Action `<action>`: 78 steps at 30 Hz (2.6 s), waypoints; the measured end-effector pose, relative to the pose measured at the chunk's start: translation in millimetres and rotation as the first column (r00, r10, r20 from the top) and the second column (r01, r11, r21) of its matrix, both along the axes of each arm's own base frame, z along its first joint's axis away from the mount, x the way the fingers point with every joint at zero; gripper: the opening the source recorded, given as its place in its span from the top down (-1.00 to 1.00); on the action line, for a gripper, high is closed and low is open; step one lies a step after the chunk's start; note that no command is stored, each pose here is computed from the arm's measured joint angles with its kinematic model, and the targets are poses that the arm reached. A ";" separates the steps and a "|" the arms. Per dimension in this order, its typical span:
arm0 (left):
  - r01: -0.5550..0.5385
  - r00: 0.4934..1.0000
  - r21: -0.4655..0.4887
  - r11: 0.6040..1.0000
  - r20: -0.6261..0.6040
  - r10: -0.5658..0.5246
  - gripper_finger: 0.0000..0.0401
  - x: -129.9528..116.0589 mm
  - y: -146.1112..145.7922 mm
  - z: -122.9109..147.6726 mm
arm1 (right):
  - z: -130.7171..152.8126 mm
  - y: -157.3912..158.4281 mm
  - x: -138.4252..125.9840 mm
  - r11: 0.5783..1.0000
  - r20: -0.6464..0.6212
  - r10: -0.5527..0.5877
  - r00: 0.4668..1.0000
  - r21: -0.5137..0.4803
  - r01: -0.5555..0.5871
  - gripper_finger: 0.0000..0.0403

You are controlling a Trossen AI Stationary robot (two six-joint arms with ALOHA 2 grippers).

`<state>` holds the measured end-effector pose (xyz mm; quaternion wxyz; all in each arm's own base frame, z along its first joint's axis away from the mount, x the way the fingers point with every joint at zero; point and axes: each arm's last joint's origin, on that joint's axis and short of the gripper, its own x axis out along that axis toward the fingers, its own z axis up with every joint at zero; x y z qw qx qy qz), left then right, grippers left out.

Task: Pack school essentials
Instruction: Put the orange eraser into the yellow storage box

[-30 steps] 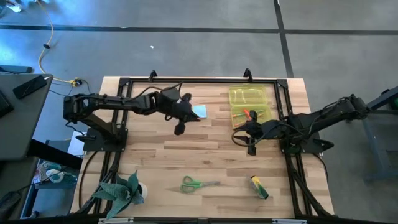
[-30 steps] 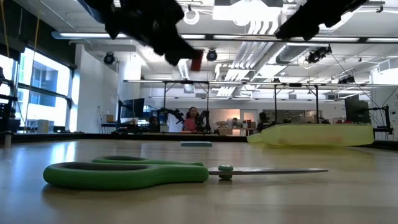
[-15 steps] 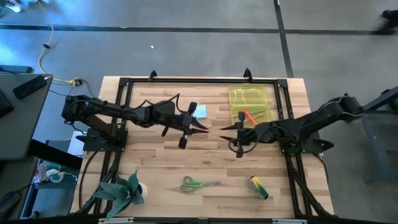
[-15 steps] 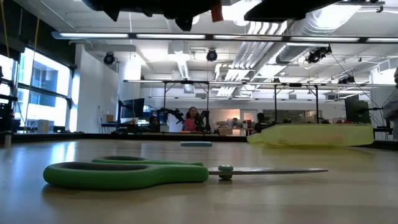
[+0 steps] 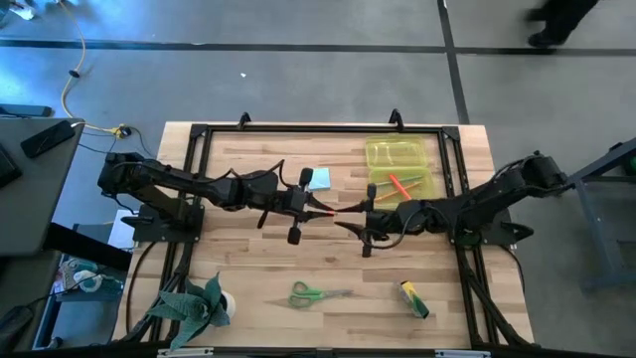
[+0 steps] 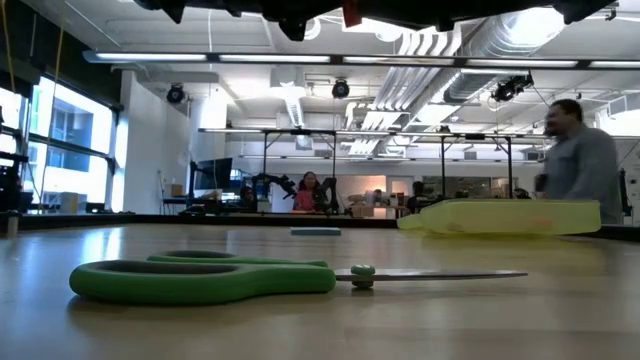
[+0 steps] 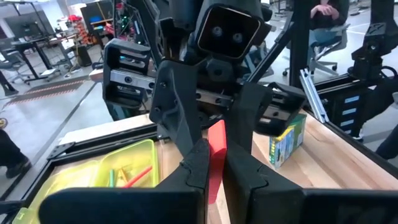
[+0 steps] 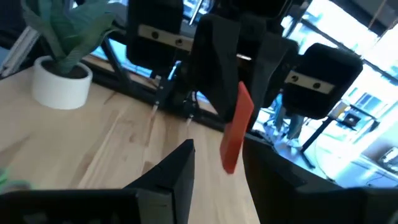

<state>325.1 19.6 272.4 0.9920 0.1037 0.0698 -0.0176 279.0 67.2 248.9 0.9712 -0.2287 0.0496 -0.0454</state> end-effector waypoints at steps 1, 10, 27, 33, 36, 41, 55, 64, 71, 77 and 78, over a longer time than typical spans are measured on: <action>0.000 1.000 0.000 1.000 0.000 0.000 0.93 0.0 0.0 0.0 | -0.6 0.3 1.5 1.000 0.010 0.000 1.000 0.002 0.000 0.38; -0.009 1.000 0.002 1.000 0.000 0.009 0.93 0.1 0.3 -0.1 | -2.7 1.7 6.4 1.000 0.047 0.000 0.999 0.007 0.000 0.51; -0.032 0.999 -0.004 0.999 -0.008 0.032 0.80 0.0 1.8 -0.9 | -3.9 -7.9 8.3 0.997 0.042 -0.046 0.998 0.071 0.043 0.95; -0.096 0.995 -0.020 0.995 -0.024 0.095 0.65 -0.4 3.7 -2.4 | -5.3 -8.4 8.3 0.996 0.029 -0.053 0.998 0.076 0.050 0.95; -0.103 0.994 -0.018 0.994 -0.043 0.102 0.55 -0.7 3.8 -4.2 | -5.5 -8.0 8.3 0.996 0.027 -0.048 0.998 0.076 0.046 0.96; -0.136 0.989 -0.011 0.991 -0.057 0.135 0.35 -1.0 4.8 -5.5 | -7.5 -9.3 7.9 0.993 0.008 -0.095 0.995 0.066 0.095 0.98; -0.285 0.951 0.034 0.958 -0.117 0.287 -0.06 -4.8 9.1 -10.0 | -9.2 -16.0 -0.3 0.958 -0.065 -0.284 0.957 0.028 0.286 0.97; -0.280 0.929 0.061 0.958 -0.234 0.286 -0.07 -8.5 8.8 -21.0 | -8.6 -31.2 -15.9 0.851 -0.129 -0.520 0.844 0.012 0.526 0.97; -0.272 0.898 0.083 0.959 -0.338 0.283 -0.07 -13.1 8.5 -30.8 | -15.6 -71.7 -36.0 0.704 -0.273 -0.654 0.705 0.119 0.700 0.97; -0.291 0.871 0.095 0.952 -0.384 0.305 -0.07 -15.8 8.9 -35.2 | -33.0 -116.0 -48.1 0.594 -0.488 -0.617 0.617 0.225 0.772 0.97; -0.294 0.871 0.091 0.951 -0.385 0.306 -0.07 -15.9 8.9 -35.3 | -35.1 -122.6 -50.6 0.573 -0.520 -0.600 0.608 0.251 0.780 0.97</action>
